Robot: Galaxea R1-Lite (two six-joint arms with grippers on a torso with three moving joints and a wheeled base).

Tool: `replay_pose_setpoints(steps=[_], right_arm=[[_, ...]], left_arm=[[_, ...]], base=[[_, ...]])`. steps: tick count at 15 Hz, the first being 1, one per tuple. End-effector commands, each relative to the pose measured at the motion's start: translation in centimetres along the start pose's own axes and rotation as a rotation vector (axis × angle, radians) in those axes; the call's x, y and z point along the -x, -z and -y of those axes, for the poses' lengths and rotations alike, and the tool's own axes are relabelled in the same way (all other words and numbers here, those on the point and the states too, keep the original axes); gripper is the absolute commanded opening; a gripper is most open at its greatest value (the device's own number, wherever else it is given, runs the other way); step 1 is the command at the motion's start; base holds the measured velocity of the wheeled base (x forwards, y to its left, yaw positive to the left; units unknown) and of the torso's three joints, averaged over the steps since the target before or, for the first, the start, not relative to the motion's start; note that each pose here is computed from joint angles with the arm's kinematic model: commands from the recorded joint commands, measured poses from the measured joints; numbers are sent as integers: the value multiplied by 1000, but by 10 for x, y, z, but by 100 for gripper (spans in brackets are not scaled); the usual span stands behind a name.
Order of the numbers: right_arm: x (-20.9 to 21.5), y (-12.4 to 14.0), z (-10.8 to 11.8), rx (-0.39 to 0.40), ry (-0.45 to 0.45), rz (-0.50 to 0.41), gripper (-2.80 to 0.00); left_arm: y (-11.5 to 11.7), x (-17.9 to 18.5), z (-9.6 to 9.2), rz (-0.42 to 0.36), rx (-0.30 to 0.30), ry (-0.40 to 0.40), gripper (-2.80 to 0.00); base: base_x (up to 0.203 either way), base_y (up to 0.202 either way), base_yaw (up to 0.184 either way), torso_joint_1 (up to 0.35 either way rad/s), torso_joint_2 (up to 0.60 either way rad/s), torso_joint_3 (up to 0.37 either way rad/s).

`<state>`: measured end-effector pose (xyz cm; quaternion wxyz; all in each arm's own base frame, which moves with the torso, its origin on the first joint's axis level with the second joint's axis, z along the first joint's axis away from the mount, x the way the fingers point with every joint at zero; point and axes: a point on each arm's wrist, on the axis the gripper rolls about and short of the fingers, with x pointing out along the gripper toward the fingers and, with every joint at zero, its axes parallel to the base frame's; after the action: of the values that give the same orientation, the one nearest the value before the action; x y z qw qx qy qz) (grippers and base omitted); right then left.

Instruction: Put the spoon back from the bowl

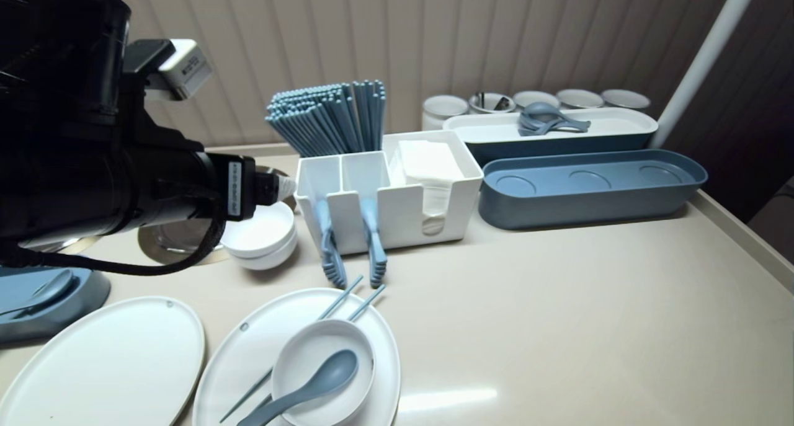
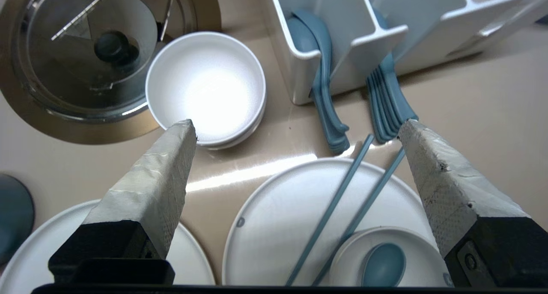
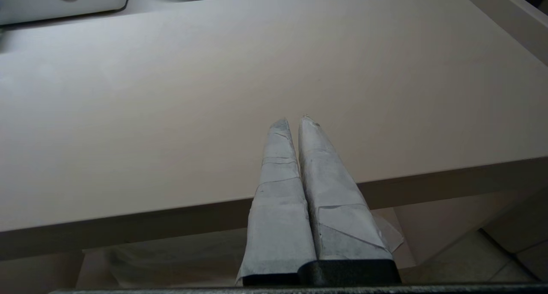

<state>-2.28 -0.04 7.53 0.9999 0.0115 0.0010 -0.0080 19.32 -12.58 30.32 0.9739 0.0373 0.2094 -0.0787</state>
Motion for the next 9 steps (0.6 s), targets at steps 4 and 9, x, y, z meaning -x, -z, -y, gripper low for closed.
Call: replay_pose_setpoints(steps=[4, 9], right_arm=[[0, 0, 0, 0, -1, 1, -280], [0, 0, 0, 0, -1, 1, -280]], left_arm=[[3, -5, 8, -56, -21, 23, 0], [2, -11, 12, -65, -8, 46, -280]], base=[[0, 0, 0, 0, 0, 0], [0, 0, 0, 0, 0, 0]])
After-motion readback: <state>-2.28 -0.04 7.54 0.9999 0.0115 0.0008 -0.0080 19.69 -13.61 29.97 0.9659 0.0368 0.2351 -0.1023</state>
